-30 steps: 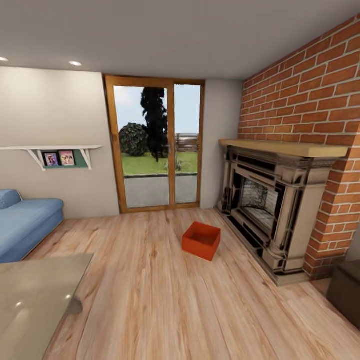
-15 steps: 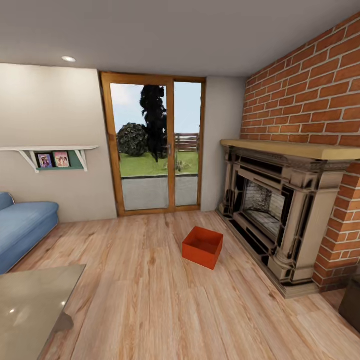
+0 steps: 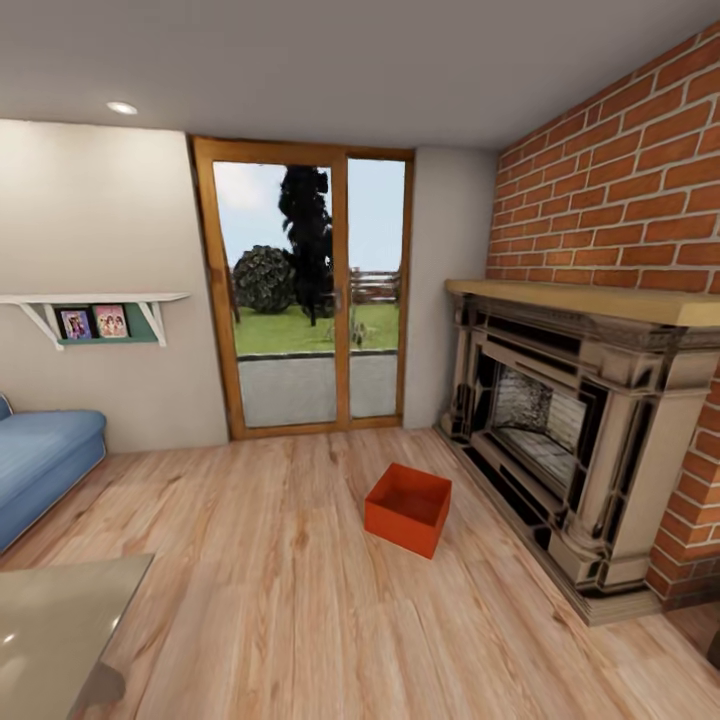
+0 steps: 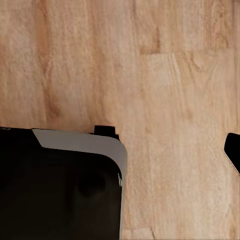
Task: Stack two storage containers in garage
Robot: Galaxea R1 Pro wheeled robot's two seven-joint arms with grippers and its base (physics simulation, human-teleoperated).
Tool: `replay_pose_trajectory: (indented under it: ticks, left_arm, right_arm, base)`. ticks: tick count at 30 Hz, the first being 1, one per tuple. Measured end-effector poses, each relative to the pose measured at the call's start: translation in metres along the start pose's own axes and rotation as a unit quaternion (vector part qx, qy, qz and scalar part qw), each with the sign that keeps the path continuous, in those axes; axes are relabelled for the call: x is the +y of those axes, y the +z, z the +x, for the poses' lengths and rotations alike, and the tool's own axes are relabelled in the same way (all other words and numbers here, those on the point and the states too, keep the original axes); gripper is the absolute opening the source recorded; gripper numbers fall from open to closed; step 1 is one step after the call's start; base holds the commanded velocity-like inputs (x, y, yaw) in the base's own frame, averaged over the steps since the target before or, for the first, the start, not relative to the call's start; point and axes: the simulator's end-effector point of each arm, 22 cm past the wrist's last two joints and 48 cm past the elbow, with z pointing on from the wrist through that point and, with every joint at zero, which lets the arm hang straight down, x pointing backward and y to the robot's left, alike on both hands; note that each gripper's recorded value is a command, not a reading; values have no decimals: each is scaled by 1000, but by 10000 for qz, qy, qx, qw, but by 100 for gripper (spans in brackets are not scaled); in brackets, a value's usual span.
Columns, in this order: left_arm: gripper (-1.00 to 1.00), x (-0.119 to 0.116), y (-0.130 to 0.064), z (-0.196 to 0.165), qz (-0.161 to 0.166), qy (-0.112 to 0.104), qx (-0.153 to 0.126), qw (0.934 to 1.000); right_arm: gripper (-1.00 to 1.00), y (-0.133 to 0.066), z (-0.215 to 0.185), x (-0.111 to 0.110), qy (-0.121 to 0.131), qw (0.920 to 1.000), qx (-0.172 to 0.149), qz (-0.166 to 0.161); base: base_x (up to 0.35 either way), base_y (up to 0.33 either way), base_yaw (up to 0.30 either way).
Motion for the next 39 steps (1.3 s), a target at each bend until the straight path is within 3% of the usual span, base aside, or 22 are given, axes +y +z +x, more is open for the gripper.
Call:
replay_pose_trajectory:
  ticks: [39]
  left_arm:
    - [100, 0, 0, 0, -2, -6, 1, 10000]
  right_arm:
    - [100, 0, 1, -1, 16, 10000, 19, 12]
  base:
    - [326, 4, -4]
